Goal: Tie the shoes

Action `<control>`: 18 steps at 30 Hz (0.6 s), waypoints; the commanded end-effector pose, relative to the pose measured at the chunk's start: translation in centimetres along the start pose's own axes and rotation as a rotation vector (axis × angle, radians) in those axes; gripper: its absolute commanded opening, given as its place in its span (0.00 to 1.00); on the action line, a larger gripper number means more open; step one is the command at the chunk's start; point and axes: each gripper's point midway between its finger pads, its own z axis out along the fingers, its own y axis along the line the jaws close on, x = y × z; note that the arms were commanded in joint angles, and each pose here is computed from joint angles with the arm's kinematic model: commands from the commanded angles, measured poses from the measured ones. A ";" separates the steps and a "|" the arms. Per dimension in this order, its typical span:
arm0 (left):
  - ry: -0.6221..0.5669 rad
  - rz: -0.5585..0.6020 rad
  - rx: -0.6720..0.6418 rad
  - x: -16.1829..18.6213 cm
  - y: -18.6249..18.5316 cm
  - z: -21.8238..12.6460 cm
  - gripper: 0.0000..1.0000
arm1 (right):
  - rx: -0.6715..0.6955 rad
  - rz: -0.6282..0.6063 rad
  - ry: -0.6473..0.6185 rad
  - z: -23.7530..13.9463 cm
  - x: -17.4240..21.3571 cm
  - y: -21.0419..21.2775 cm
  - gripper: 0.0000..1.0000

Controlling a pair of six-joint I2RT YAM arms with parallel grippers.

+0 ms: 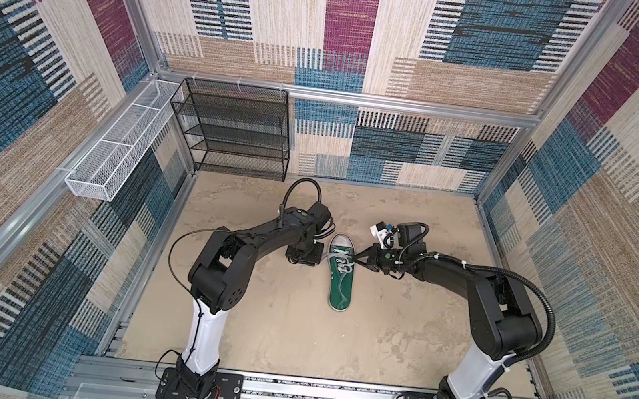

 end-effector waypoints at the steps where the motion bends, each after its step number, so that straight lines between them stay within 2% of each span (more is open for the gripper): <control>1: 0.020 0.042 -0.050 0.5 0.8 0.4 0.30 | 0.000 -0.011 -0.004 0.0 -0.1 0.1 0.02; 10: 0.055 0.056 -0.061 1.3 0.0 1.9 0.29 | 0.000 -0.011 -0.005 0.0 -0.1 0.1 0.01; 18: 0.051 0.068 -0.090 1.4 0.1 2.2 0.14 | -0.004 -0.015 -0.008 -0.1 -0.1 0.2 0.01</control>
